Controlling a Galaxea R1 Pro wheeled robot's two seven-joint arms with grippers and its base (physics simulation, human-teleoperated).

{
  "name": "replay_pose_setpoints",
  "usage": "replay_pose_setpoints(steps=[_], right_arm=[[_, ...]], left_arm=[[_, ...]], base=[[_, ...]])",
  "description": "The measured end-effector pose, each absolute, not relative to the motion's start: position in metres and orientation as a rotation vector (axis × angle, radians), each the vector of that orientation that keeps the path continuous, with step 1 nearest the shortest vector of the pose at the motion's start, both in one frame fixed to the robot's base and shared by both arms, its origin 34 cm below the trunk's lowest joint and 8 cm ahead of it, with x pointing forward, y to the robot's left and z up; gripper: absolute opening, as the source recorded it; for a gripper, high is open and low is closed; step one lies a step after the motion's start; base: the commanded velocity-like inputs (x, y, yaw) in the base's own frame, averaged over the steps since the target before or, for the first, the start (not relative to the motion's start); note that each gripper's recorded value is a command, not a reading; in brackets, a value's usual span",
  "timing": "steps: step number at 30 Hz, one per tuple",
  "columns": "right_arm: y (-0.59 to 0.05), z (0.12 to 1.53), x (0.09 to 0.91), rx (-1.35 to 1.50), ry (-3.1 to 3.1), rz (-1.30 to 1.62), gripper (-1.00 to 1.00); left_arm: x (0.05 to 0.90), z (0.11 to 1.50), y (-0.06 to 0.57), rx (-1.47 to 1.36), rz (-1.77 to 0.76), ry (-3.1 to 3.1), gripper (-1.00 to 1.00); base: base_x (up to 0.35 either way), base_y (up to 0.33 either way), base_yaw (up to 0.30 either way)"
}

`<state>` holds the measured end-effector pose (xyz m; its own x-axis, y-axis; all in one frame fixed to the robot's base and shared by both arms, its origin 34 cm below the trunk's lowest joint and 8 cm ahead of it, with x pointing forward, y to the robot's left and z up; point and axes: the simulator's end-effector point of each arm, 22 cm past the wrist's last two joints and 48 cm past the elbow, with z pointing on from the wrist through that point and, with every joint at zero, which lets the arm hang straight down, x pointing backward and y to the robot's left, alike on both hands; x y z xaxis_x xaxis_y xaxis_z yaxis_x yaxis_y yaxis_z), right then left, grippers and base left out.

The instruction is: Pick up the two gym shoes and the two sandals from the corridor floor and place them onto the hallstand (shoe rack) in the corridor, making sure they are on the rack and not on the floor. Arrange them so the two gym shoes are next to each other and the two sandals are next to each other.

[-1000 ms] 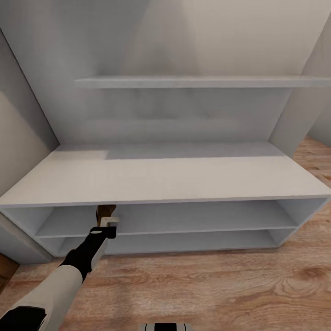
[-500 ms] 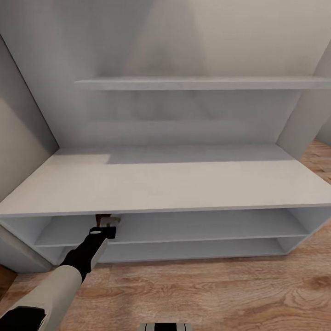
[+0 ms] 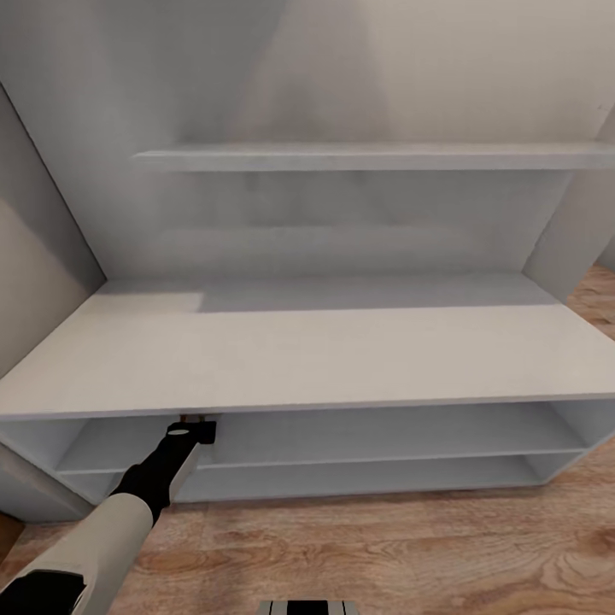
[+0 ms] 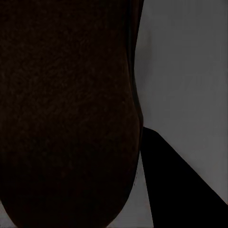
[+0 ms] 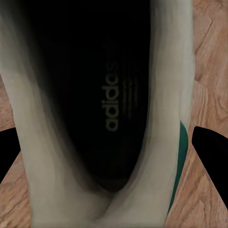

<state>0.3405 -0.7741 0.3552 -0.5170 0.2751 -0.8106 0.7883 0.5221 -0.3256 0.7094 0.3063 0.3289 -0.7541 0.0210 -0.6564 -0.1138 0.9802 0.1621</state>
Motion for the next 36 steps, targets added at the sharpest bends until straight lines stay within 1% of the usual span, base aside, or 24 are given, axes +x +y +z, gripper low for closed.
replay_pose_setpoints(steps=[6,7,20,25,36], right_arm=[[-0.7740,0.3548,0.3401,0.863,2.050,-0.919,-1.00],[-0.7740,0.3548,0.3401,0.863,2.050,-0.919,-1.00],[-0.7739,0.3545,0.3398,0.864,2.051,-0.919,-1.00],[-0.7739,0.3543,0.3397,0.864,2.052,-0.920,-1.00],[-0.7739,0.3542,0.3397,0.864,2.052,-0.920,-1.00]], left_arm=[[0.7093,0.3290,0.3086,-0.064,0.255,2.412,-1.00],[0.7095,0.3292,0.3092,-0.064,0.256,2.412,1.00],[0.7097,0.3298,0.3134,-0.062,0.268,2.412,1.00],[0.7105,0.3303,0.3147,-0.062,0.269,2.411,1.00],[0.7103,0.3297,0.3120,-0.062,0.264,2.411,1.00]], base=[[0.014,0.003,0.000],[0.002,0.000,0.000],[-0.013,0.000,0.000],[-0.254,0.000,0.000],[-0.330,-0.009,0.000]])
